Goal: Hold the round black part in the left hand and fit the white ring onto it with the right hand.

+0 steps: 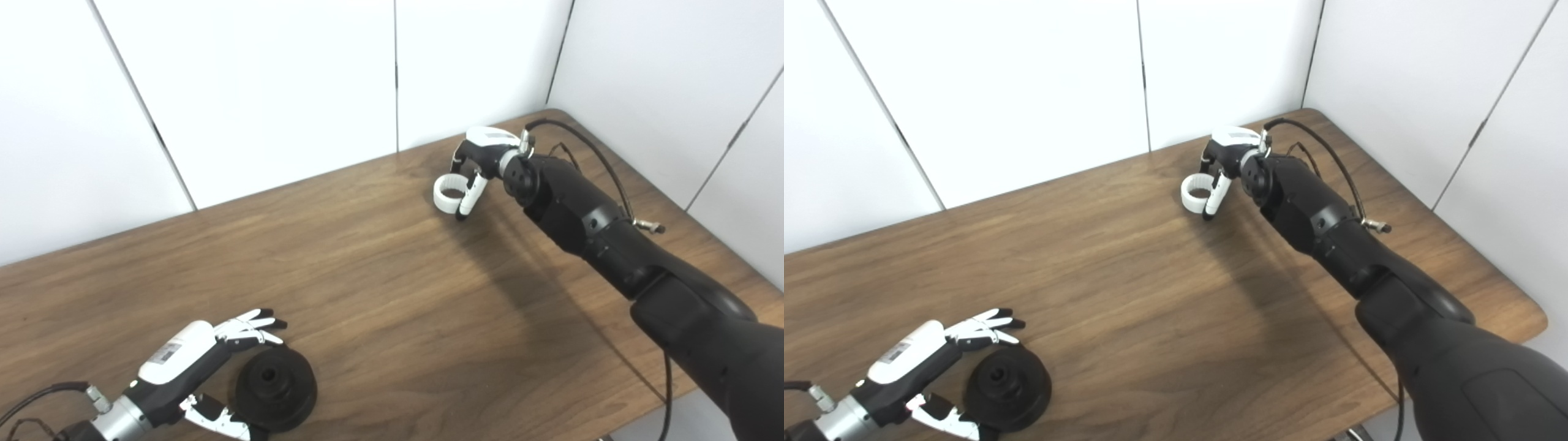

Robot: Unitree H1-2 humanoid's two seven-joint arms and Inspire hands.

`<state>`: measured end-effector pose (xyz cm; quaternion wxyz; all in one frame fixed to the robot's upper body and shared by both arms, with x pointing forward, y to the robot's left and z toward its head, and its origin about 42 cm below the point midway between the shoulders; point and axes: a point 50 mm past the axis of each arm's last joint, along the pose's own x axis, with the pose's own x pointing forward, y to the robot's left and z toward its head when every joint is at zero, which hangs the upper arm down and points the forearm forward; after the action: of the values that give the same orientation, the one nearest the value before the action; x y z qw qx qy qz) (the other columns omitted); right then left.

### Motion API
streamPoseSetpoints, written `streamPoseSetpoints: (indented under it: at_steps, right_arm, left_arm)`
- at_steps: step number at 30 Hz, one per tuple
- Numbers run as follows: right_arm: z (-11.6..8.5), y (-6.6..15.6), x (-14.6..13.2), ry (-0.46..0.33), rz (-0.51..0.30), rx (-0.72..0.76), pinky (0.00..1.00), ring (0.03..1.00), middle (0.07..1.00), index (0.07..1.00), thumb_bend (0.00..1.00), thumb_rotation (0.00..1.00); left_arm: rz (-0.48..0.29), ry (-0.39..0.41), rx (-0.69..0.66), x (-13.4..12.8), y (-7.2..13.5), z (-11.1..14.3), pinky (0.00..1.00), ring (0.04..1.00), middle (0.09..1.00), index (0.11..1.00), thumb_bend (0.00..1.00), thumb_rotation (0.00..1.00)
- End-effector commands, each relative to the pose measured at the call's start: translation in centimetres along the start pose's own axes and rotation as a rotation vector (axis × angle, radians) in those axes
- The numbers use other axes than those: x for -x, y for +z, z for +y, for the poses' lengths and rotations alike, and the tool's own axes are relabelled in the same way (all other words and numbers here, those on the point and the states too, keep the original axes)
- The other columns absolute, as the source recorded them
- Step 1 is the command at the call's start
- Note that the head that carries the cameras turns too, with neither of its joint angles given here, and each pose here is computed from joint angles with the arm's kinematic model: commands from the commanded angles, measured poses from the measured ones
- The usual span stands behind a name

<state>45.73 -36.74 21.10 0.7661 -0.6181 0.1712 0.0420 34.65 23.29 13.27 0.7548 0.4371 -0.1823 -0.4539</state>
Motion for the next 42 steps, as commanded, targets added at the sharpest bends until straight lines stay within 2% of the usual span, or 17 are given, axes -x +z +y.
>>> streamPoseSetpoints:
  at_steps: [1,9,15,19,23,34,39,42]
  right_arm:
    - [-2.5,0.2,0.2,-0.087,-0.037,0.016,0.83,0.870,0.803,0.484,0.52,0.14]
    - [-2.3,0.2,0.3,-0.107,-0.053,0.024,0.80,0.840,0.776,0.483,0.52,0.13]
    - [-2.3,0.2,0.5,-0.130,-0.072,0.005,0.81,0.834,0.766,0.482,0.52,0.13]
    - [-2.4,0.1,0.7,-0.135,-0.087,0.001,0.76,0.812,0.765,0.482,0.52,0.13]
    - [-2.6,0.0,1.0,-0.140,-0.102,-0.019,0.79,0.822,0.763,0.482,0.52,0.13]
    - [-3.8,-1.3,2.0,-0.156,-0.159,-0.007,0.77,0.813,0.754,0.482,0.52,0.13]
    - [-4.3,-1.7,2.3,-0.158,-0.176,-0.012,0.82,0.816,0.752,0.483,0.52,0.13]
    - [-4.6,-1.7,2.5,-0.165,-0.193,0.001,0.81,0.807,0.754,0.484,0.52,0.13]
  left_arm:
    - [0.089,-0.170,-0.002,2.3,-1.4,-2.5,0.86,0.960,0.894,0.489,0.52,0.07]
    - [0.090,-0.163,0.000,2.3,-1.4,-2.5,0.84,0.953,0.889,0.489,0.52,0.07]
    - [0.086,-0.167,0.000,2.2,-1.4,-2.4,0.83,0.948,0.890,0.489,0.52,0.07]
    - [0.088,-0.177,0.001,2.1,-1.4,-2.3,0.84,0.961,0.896,0.489,0.52,0.07]
    - [0.084,-0.182,0.002,1.8,-1.4,-2.2,0.84,0.962,0.896,0.489,0.52,0.07]
    - [0.067,-0.187,-0.013,0.1,0.0,-2.5,0.85,0.971,0.914,0.490,0.52,0.07]
    - [0.078,-0.190,-0.021,-0.5,0.6,-2.8,0.84,0.965,0.914,0.490,0.52,0.07]
    - [0.079,-0.181,-0.006,-0.8,0.9,-3.0,0.83,0.964,0.910,0.489,0.52,0.07]
